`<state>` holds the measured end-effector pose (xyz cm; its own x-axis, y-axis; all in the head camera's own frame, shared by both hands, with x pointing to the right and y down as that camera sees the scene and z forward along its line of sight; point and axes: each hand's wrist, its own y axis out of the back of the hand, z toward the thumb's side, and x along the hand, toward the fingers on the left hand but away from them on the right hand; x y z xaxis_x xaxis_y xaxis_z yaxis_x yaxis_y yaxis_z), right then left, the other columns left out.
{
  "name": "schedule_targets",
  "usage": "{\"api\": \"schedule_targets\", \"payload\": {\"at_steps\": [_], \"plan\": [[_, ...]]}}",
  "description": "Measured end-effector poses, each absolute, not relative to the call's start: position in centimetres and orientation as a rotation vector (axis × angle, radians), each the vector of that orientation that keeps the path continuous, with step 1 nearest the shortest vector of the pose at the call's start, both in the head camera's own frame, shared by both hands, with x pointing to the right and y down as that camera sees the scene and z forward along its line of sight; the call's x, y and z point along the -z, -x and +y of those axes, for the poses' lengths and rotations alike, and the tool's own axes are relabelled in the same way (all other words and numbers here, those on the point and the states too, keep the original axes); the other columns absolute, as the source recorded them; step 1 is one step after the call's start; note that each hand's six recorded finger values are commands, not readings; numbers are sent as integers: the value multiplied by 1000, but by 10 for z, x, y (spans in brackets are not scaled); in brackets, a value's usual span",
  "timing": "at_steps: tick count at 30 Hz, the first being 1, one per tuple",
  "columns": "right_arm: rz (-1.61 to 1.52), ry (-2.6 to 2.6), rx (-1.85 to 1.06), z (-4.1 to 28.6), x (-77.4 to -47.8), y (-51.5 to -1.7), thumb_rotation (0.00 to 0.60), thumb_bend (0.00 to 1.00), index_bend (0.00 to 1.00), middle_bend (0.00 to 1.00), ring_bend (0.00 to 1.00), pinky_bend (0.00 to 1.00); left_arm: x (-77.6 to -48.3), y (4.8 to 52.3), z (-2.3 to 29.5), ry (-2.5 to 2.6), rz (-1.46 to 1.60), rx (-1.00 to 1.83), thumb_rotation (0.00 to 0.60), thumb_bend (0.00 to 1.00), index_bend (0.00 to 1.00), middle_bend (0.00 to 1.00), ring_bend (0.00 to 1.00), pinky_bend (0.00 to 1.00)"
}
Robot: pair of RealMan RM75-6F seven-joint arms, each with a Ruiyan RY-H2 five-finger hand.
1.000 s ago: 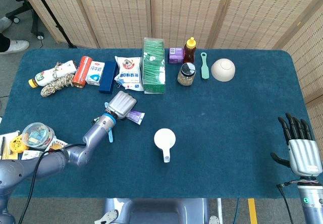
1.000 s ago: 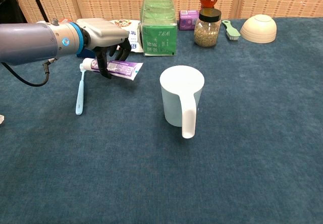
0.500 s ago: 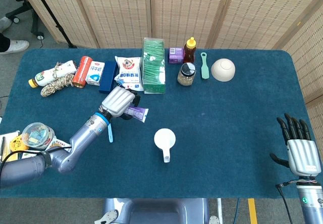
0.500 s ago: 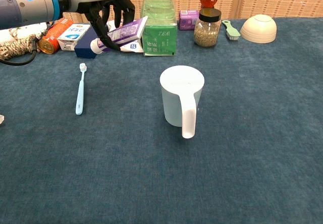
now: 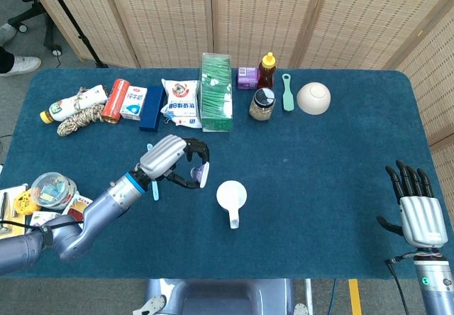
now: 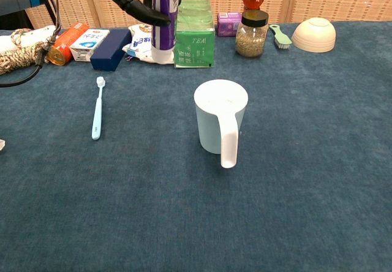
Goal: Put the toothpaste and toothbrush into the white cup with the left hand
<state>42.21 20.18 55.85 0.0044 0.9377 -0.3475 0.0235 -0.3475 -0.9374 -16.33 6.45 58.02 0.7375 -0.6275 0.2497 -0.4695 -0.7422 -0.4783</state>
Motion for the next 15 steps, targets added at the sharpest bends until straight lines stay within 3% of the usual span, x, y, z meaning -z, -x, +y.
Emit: {"api": "schedule_targets", "payload": {"at_steps": [15], "plan": [[-1035, 1491, -1456, 202, -559, -422, 600, 0, 0, 0, 0, 0, -603, 117, 98, 2762, 845, 460, 600, 280, 553, 482, 390, 451]]}}
